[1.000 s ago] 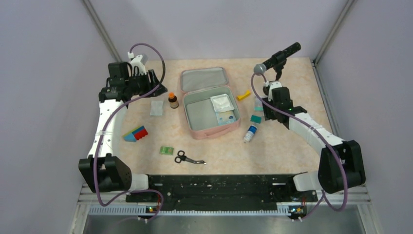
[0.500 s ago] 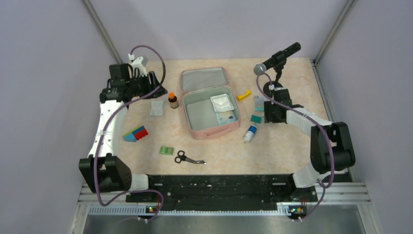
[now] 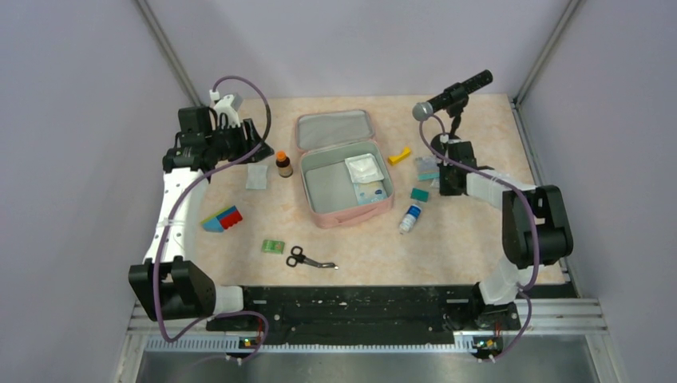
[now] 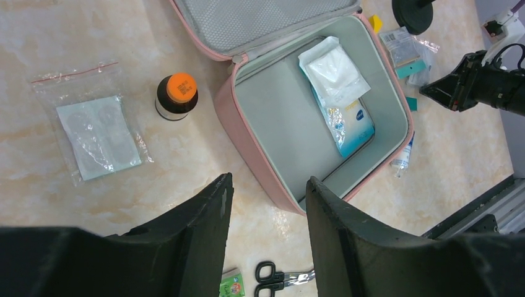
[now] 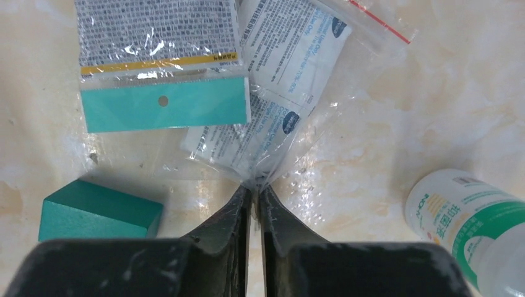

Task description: Organize the medicine kit

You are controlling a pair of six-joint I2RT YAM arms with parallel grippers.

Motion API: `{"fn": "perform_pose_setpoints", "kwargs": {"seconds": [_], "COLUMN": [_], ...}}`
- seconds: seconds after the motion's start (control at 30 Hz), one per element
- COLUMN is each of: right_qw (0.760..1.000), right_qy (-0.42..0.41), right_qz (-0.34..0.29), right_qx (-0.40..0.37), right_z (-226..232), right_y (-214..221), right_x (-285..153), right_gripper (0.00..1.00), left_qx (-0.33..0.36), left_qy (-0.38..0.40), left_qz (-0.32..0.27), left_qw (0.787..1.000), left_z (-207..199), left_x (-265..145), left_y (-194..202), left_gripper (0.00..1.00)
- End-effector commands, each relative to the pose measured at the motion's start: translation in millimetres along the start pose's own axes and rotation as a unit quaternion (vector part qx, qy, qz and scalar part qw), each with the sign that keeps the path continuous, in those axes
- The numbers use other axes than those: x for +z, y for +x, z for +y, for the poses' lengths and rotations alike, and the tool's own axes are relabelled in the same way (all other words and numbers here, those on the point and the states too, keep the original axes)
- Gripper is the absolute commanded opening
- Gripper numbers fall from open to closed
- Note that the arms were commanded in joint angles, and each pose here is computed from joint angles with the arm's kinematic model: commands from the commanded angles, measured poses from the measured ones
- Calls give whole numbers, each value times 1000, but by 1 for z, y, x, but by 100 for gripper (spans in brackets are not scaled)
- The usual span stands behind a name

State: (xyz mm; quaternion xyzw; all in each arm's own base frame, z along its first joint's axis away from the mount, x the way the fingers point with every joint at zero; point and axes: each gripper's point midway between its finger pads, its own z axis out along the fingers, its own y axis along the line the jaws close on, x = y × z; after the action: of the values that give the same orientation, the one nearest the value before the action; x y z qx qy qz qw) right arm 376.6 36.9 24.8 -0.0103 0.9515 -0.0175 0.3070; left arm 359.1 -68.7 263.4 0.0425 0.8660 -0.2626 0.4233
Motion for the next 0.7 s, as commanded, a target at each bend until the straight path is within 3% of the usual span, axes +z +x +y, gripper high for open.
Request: {"fn": "perform_pose_setpoints", "kwargs": {"seconds": [0.0,0.07,0.23,0.4,0.53,0.67], "right_qw": [999,999,995,983,944,884], "right_qy": [-11,-32,-74,-156,-256,-347], "right_qz": [-32,-31,-57,-93,-152,-179], "right_qx": [19,23,22,-37,-140,-257], "right_z": [-1,5,12,33,65,117], "right_y": [-20,-15,-9,-7,-6,7], "right_x": [-27,-48,-106,-155,-187,-207], "right_gripper": [6,0,0,0,0,0], "left_qx": [19,13,-7,-20,-26,-30], "left_qy": [10,13,20,24,27,29], "left_qz": [-30,-27,-19,-18,-18,-16], "left_qw": [999,999,1000,999,999,999], "left_z": [-9,-10,-9,-9,-10,-11], "left_x": [-8,-8,-2,2,3,3], "left_y": [-12,-9,0,3,7,12], "left_gripper": [52,52,51,51,50,50]}}
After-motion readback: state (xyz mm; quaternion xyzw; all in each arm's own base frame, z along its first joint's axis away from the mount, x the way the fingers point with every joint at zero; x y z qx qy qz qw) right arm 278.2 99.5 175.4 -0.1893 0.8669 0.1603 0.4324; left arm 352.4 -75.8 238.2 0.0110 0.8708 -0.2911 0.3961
